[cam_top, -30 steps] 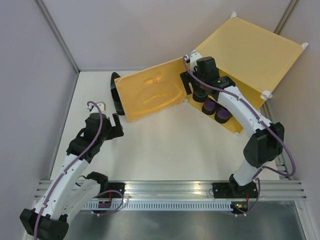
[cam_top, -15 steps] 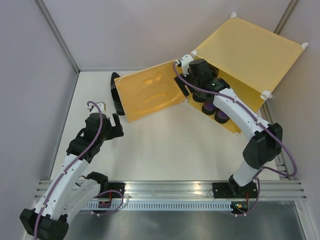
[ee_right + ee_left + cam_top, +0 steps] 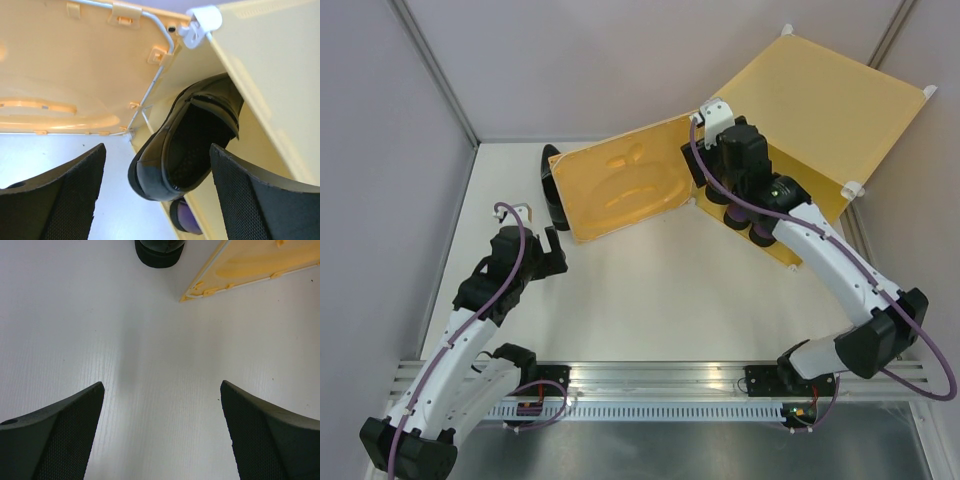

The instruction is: Place and organize the shoes in the shoe cabinet

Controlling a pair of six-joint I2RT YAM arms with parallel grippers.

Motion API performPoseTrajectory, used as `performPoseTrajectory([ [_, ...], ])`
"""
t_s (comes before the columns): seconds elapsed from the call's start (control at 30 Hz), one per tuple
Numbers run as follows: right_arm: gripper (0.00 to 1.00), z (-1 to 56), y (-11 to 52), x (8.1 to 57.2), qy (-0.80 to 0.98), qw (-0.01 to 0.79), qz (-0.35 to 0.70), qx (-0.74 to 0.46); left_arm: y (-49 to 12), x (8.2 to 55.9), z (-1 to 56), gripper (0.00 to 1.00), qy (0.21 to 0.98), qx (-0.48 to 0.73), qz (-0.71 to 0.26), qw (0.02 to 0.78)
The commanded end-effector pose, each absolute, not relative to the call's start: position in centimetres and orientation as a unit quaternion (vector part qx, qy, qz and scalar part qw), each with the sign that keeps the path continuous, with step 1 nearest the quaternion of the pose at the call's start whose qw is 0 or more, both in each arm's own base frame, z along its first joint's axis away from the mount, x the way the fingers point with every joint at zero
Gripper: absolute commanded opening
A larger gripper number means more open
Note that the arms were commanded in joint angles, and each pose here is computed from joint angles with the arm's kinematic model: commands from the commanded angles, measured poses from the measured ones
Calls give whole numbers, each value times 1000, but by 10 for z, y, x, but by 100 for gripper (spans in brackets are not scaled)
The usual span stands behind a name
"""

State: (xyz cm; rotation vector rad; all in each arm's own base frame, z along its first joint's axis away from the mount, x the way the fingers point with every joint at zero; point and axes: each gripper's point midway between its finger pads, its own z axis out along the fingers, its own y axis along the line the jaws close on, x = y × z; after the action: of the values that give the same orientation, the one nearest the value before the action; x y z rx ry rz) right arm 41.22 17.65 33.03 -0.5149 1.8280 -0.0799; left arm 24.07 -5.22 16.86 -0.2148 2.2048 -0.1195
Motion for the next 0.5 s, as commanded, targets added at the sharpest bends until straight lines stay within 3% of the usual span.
performPoseTrajectory([
  [0.0,88,323,169,397,790,592,-16,-160,-52,244,174,100,884,-71,-49,459],
  [0.3,98,277,137,370,809,587,1,4,-54,244,172,100,887,-68,-49,455],
  [0.47,98,262,139,380,798,600,11,50,-53,244,172,100,886,-71,-48,455],
])
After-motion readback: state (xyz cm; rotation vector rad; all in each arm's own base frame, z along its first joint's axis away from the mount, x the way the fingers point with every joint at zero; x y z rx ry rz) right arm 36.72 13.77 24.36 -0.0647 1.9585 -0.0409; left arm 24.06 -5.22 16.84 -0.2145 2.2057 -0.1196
